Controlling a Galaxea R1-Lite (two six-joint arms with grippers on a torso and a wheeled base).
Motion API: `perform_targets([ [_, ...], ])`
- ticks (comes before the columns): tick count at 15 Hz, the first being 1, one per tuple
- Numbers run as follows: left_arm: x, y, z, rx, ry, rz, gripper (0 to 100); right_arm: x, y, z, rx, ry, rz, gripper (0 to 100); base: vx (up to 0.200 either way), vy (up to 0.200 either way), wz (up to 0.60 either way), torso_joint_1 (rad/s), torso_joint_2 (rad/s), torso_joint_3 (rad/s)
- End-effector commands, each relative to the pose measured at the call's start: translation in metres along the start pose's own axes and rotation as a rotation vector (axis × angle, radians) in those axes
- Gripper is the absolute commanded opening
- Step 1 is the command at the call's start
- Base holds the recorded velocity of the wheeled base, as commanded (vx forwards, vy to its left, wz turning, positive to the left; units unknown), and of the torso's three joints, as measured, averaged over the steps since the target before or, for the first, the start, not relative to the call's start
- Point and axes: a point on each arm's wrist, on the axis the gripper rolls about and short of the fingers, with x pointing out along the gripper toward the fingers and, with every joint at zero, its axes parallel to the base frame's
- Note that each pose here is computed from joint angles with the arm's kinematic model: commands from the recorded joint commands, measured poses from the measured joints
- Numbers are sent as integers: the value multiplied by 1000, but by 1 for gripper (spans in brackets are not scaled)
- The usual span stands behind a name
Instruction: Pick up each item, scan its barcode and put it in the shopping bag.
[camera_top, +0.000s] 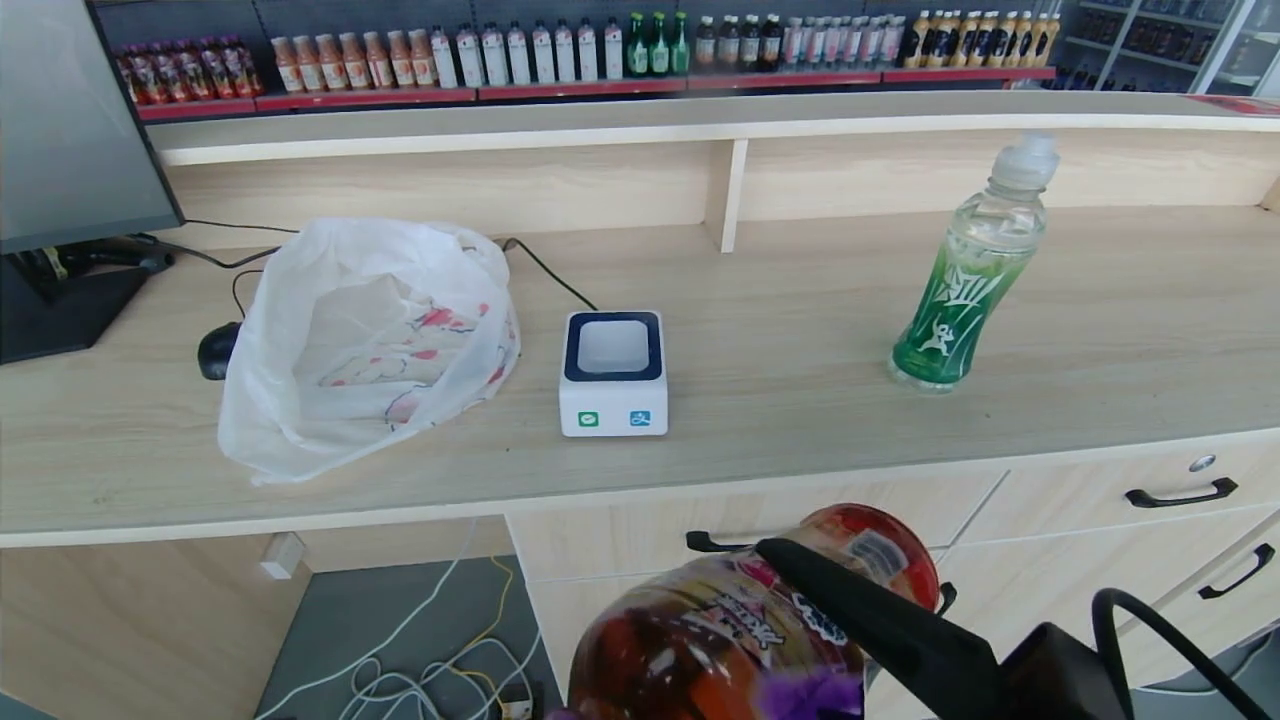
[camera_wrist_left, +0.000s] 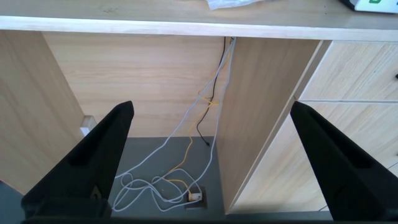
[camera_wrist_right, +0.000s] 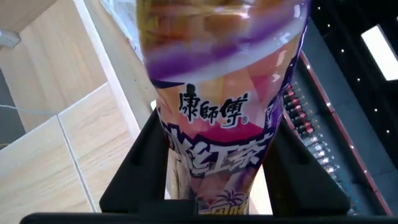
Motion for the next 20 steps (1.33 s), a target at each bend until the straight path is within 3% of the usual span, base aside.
perform_targets([
  [1, 0, 0, 0, 0, -1, 0, 100, -1, -4, 1, -58, -19, -11, 0, 0, 0, 0, 0, 0, 0],
  [9, 0, 0, 0, 0, -1, 1, 100, 1, -10, 6, -273, -129, -33, 0, 0, 0, 0, 0, 0, 0],
  [20, 0, 0, 0, 0, -1, 1, 100, 3, -12, 9, -372, -175, -50, 0, 0, 0, 0, 0, 0, 0],
])
